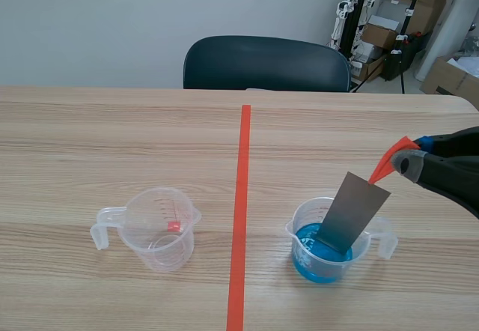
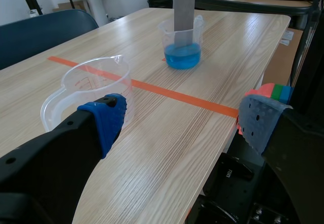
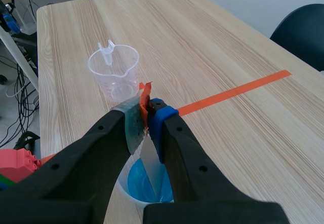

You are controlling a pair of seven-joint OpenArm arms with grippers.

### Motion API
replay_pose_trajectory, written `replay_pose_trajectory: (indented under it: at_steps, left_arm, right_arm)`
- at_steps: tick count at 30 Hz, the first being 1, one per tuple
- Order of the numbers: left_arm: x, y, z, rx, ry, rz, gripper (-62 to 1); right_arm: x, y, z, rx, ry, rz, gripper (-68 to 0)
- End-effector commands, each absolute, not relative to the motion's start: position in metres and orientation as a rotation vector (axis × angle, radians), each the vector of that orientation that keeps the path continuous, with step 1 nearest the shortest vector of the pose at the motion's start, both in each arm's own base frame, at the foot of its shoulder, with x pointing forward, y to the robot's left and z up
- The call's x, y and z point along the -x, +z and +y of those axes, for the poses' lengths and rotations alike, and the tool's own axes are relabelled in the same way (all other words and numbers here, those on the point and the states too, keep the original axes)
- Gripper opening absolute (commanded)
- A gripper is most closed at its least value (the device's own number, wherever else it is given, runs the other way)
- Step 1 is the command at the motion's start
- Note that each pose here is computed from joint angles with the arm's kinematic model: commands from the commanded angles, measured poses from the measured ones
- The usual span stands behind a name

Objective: Do the redox reaction experiment. raise the plate out of the solution

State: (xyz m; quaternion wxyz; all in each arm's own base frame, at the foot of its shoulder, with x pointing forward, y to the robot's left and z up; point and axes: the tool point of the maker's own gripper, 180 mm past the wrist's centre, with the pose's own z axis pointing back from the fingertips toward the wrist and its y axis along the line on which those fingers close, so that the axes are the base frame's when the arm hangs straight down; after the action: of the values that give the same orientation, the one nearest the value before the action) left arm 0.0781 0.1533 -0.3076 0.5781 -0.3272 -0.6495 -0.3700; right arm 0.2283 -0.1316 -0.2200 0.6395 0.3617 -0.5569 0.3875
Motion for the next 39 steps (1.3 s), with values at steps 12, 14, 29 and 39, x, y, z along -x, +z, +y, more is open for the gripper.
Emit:
replay_pose_trajectory:
  at_steps: [12, 14, 29, 39]
  left_arm:
    - [-0.076, -0.297, 0.153, 0.795, -0.853, -1.562, -13.1]
    - [-0.076, -0.297, 0.153, 0.795, -0.853, -1.562, -13.1]
    - [-0.076, -0.297, 0.153, 0.795, -0.854, -1.562, -13.1]
    - [-0.077, -0.297, 0.153, 0.793, -0.851, -1.564, -13.2]
  right_arm:
    - [-0.229, -0.187, -0.128, -0.862, 0.896, -1.305, -67.7]
    - [-0.230, -0.185, -0.129, -0.861, 0.893, -1.307, -67.7]
    - [-0.233, -0.178, -0.129, -0.869, 0.897, -1.312, -67.7]
    - [-0.236, -0.172, -0.129, -0.871, 0.919, -1.309, -67.7]
